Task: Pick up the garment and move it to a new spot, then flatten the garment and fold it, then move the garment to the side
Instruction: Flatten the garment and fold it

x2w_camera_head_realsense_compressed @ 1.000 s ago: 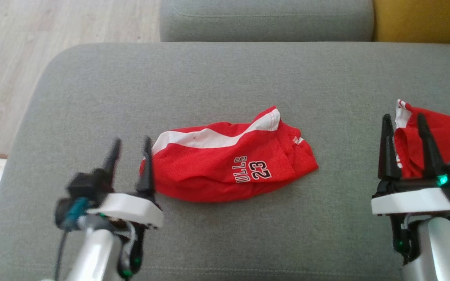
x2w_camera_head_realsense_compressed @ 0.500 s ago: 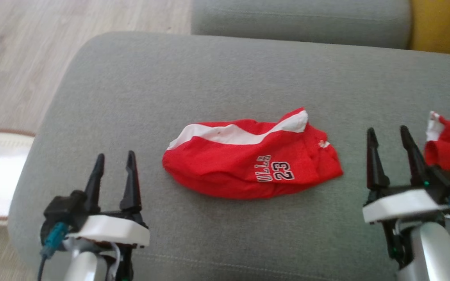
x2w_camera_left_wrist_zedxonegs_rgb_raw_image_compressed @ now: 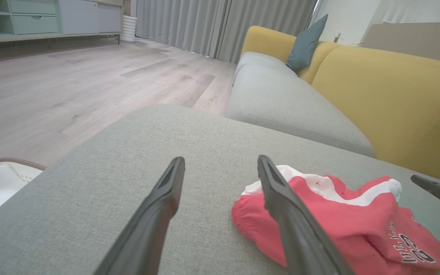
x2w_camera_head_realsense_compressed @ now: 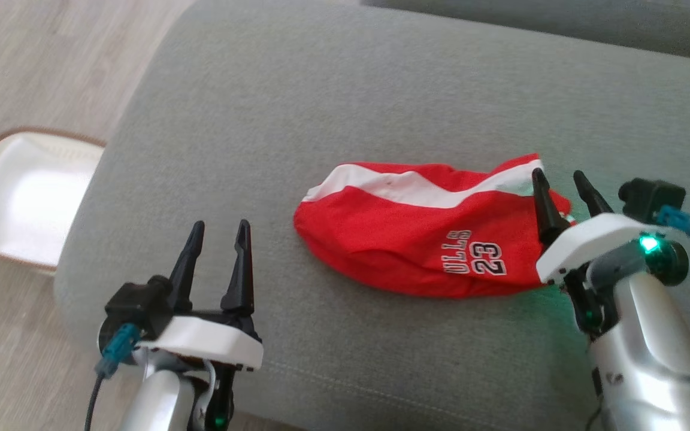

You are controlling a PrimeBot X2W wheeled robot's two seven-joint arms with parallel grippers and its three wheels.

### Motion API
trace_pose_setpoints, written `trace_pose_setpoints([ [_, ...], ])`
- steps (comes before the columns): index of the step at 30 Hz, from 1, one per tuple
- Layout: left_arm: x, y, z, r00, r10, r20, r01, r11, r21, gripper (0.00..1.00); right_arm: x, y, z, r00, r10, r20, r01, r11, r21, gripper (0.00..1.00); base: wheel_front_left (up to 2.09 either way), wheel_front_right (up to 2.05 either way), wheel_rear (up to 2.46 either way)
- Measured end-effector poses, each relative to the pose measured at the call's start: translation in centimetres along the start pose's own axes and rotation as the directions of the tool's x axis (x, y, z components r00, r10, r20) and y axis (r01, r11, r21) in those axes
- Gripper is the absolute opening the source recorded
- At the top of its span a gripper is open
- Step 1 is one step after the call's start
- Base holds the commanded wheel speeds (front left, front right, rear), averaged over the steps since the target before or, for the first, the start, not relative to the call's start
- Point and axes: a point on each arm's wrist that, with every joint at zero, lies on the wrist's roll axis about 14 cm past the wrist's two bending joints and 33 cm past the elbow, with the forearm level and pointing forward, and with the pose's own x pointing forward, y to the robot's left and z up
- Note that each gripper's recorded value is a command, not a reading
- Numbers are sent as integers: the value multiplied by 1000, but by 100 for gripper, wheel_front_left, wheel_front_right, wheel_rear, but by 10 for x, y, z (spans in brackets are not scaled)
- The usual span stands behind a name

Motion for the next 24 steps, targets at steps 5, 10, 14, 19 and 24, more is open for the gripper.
trace_pose_setpoints([
  [5,0,12,-3,999,39,-12,-39,999,8,100,21,5,-14,997,13,-74,-11,999,34,100,0,0,0],
  [10,-2,18,-7,998,60,-27,-59,998,11,100,31,9,-26,992,24,-122,-17,998,53,100,0,0,0],
  [14,-2,19,-8,997,68,-30,-68,998,10,100,33,10,-31,990,28,-141,-21,998,54,11,0,0,0],
  [19,0,18,-7,997,69,-27,-69,998,4,100,32,13,-23,993,37,-116,-32,999,43,0,0,0,0],
  [24,2,15,-2,998,56,-8,-56,998,-3,100,23,9,-3,999,23,-43,-21,999,41,0,0,0,0],
])
